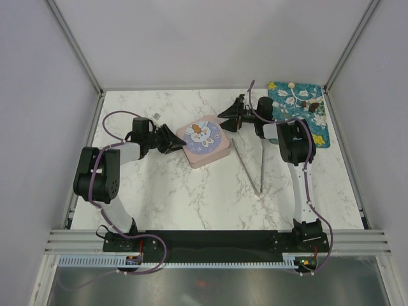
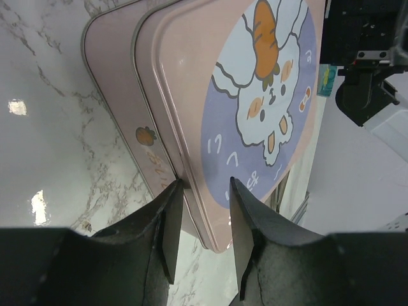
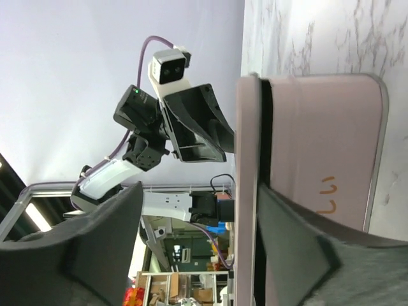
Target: Pack the chocolate
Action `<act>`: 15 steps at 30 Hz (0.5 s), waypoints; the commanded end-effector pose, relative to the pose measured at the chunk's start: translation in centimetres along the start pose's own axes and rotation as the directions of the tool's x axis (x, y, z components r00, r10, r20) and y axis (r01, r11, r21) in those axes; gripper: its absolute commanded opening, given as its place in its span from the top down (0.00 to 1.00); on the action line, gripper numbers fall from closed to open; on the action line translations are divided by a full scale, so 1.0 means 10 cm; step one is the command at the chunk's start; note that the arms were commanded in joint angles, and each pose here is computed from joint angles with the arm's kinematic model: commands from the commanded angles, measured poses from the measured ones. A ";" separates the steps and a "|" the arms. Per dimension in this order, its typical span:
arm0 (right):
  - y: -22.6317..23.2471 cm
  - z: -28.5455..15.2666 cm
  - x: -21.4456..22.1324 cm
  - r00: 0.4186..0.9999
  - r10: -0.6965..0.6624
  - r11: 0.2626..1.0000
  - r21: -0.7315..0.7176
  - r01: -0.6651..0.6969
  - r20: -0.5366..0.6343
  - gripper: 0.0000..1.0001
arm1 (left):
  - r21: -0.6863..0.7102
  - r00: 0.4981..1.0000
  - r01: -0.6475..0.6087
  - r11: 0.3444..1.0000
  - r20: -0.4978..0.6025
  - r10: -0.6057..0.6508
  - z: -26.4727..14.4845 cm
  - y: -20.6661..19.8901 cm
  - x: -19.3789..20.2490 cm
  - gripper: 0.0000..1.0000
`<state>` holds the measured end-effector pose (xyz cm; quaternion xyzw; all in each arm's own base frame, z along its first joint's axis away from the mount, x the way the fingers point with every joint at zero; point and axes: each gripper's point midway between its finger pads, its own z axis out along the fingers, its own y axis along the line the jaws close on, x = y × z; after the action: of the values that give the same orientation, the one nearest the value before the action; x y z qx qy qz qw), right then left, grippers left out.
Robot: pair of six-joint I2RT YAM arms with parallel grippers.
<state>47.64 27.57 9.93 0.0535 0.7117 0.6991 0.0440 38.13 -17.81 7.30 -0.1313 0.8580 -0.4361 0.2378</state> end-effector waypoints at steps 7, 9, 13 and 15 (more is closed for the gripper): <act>-0.07 -0.25 -0.47 0.979 -0.171 0.964 0.224 0.143 0.114 0.02 | 0.059 0.999 -0.030 0.998 0.016 0.029 0.06 -0.23 -0.12 0.58; -0.06 -0.29 -0.49 0.973 -0.194 0.947 0.285 0.151 0.128 0.02 | 0.062 0.999 -0.033 0.998 0.014 0.032 0.06 -0.25 -0.11 0.57; -0.03 -0.38 -0.47 0.942 -0.320 0.888 0.381 0.260 0.102 0.02 | 0.057 0.999 -0.030 0.998 0.015 0.029 0.06 -0.23 -0.11 0.58; -0.01 -0.44 -0.47 0.929 -0.354 0.854 0.440 0.276 0.103 0.02 | 0.053 0.999 -0.029 0.998 0.015 0.029 0.06 -0.23 -0.10 0.57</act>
<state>51.54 23.37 5.96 0.0689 0.8118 0.5627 0.1398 38.23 -18.47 7.68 -0.1259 0.8568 -0.4400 0.2375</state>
